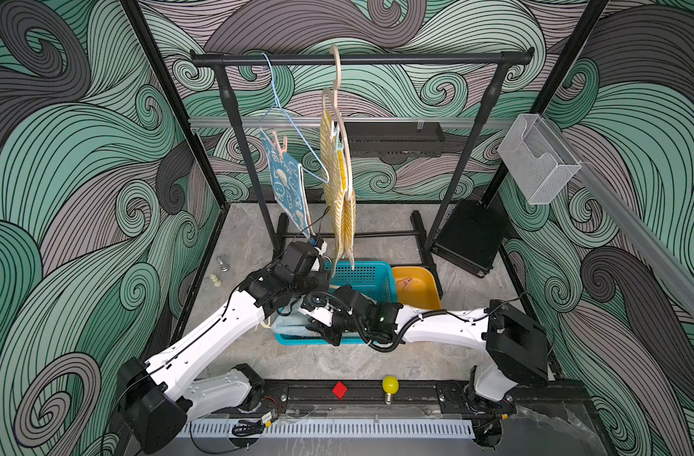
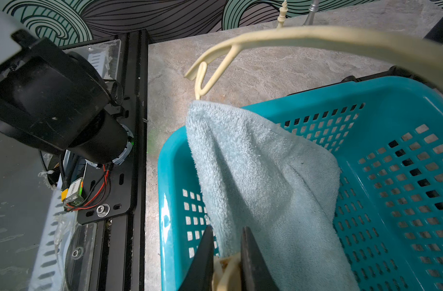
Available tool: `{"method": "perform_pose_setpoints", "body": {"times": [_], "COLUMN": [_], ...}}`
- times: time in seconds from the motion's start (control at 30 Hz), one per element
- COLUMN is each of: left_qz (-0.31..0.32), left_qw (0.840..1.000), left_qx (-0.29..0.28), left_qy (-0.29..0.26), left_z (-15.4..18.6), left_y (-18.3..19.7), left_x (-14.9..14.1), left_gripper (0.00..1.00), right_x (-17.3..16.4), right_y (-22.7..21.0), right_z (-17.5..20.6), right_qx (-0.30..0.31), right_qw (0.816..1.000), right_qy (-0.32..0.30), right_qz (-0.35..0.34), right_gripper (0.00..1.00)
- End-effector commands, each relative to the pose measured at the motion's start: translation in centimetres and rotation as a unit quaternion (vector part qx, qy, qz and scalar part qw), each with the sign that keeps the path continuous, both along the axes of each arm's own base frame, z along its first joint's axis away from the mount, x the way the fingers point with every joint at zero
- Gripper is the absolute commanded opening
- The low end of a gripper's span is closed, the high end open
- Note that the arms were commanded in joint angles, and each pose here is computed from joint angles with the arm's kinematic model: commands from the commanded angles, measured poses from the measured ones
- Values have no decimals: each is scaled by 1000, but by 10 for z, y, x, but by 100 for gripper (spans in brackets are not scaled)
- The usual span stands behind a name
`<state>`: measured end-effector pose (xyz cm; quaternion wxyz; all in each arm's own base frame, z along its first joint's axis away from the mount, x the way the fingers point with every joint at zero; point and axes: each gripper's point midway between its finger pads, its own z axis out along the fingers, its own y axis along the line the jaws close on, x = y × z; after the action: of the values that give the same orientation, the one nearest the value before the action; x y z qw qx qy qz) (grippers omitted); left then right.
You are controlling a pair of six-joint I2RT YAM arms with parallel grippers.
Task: Remove the clothespins securing towels to the hanger
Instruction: Remove the clothespin from the hanger.
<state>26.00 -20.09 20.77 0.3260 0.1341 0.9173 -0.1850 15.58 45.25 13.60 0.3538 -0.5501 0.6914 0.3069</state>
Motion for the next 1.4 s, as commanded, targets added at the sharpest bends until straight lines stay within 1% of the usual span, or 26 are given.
{"method": "perform_pose_setpoints", "body": {"times": [0.0,0.27,0.5,0.77,1.07,1.37], "left_qz": [-19,-15,-11,-10,-12,-10], "left_qw": [1000,1000,1000,1000,1000,1000], "left_qx": [-7,-4,-1,0,1,3], "left_qy": [3,2,0,-4,-6,-7], "left_z": [4,1,0,0,0,-2], "left_y": [-7,-6,-4,-4,-5,-4], "left_x": [-9,-8,-7,-6,-5,-5], "left_gripper": [0,0,0,0,0,0], "right_x": [27,31,35,38,39,39], "right_y": [-3,-10,-19,-21,-21,-27], "right_z": [26,53,63,75,81,97], "right_qx": [27,54,69,86,88,117], "right_qw": [998,995,992,989,988,984], "right_qy": [-15,-34,-49,-50,-45,-40], "right_qz": [-60,-76,-97,-112,-116,-130], "right_gripper": [0,0,0,0,0,0]}}
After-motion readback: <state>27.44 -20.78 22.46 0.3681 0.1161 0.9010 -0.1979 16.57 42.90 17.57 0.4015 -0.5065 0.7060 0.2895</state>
